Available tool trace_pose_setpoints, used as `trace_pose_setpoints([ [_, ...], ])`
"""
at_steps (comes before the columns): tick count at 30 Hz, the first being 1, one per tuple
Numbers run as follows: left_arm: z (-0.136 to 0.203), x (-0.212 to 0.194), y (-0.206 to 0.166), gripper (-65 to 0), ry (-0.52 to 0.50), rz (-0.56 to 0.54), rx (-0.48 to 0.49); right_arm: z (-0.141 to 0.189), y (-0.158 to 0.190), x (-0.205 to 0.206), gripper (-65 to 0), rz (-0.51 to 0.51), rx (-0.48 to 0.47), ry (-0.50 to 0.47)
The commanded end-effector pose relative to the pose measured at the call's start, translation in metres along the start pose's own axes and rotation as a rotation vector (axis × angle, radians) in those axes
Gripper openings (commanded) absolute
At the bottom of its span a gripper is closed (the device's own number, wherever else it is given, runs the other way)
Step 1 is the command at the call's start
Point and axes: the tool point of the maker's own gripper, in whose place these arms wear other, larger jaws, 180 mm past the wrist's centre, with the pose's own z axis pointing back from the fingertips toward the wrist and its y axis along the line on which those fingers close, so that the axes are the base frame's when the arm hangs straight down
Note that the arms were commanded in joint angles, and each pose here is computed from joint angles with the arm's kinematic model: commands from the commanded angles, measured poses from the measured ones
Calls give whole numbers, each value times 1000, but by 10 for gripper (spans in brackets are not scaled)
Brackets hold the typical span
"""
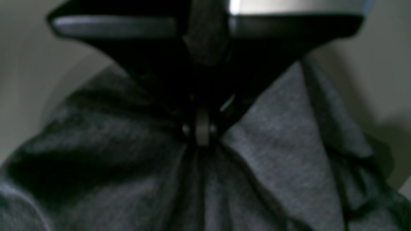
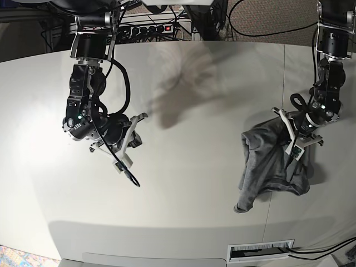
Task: Fold the T-shirt properly
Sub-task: 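Open the left gripper, dropping the shirt, and raise both arms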
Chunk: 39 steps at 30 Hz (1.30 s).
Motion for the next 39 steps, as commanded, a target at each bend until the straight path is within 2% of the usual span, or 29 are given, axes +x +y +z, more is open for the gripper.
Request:
trace_pose_setpoints([
  [1, 4, 7, 18, -650, 13, -36, 45, 6, -3, 17, -650, 13, -6, -50],
  [12, 11, 35, 40, -650, -10, -78, 82, 9, 5, 7, -650, 8, 13, -45],
  [14, 16, 40, 35, -650, -1, -40, 54, 15, 5, 6, -650, 21, 7, -54],
  [19, 32, 69, 1, -650, -39, 88, -107, 29, 4, -7, -650, 43, 7, -51],
  [23, 47, 83, -26, -650, -19, 27, -172, 39, 13, -22, -650, 48, 37, -46],
  [26, 64, 92, -45, -650, -52, -27, -186, 45, 21, -35, -650, 62, 43, -30],
  [34, 120, 58, -60, -650, -83, 2, -128, 64, 53, -75, -650, 68, 64, 21],
  [39, 159, 29, -65, -650, -71, 88, -87, 80, 76, -98, -650, 70, 81, 50],
])
